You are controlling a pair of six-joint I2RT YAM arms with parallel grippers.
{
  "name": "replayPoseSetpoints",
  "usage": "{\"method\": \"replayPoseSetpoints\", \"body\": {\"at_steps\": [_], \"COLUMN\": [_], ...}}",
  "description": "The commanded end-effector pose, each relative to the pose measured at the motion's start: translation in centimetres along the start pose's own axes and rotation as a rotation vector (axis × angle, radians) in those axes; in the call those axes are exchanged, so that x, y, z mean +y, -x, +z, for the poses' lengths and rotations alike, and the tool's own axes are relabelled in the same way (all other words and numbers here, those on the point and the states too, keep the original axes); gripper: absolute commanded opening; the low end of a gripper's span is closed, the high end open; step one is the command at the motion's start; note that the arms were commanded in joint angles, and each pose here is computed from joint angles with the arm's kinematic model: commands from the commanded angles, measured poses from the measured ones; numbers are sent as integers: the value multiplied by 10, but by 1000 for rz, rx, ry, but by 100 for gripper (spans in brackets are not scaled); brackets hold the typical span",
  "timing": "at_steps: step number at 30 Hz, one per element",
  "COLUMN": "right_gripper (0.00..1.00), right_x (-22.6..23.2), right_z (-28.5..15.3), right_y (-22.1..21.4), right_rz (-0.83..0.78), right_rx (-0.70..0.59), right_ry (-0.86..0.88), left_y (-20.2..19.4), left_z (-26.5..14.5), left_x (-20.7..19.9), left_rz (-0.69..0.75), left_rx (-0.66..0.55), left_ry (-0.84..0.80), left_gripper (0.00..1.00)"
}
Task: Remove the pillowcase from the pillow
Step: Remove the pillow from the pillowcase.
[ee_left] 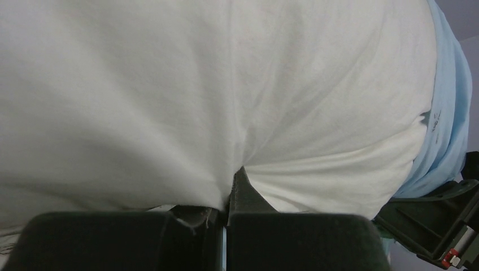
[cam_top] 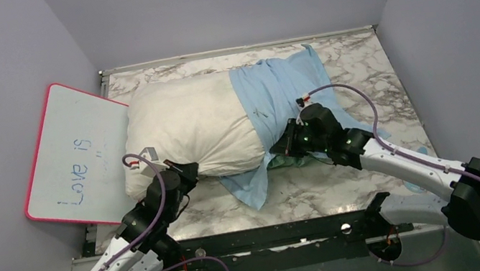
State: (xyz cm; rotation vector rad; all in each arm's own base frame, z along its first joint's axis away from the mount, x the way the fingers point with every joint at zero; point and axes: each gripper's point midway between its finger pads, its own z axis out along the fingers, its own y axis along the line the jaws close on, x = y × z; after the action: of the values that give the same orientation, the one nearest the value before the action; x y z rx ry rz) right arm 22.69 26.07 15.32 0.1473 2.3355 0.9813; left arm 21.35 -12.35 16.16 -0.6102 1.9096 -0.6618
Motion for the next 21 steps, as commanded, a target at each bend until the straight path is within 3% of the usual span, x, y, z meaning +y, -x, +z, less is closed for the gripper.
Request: {"method": "replayPoseSetpoints", "body": {"at_steps": [1,5,8,12,16,21], "right_gripper": [1,1,0,1,1,1], "right_x": [-28,-59,-100,-127,-123,-92], "right_z": [-3,-30,-64,-98,-97,-79], "right_y": [10,35,56,66,66,63], "right_rz": [-64,-88,-124,-114,-81,-148], "right_rx": [-51,-207,-351,-438,-449,-377], "right_ry": [-185,-356,-580,-759,-717,-535], "left_y": [12,19,31,50,63,43], "left_z": [2,-1,-8,-21,-33,-32], "left_x": [-13,-11,-6,4,13,7], "left_rz": [-29,-15,16,62,73,47], "left_rx": [-47,-71,-109,-165,-207,-127], "left_ry": [-41,-33,-4,47,73,10], "left_gripper": [0,0,0,0,0,0]}}
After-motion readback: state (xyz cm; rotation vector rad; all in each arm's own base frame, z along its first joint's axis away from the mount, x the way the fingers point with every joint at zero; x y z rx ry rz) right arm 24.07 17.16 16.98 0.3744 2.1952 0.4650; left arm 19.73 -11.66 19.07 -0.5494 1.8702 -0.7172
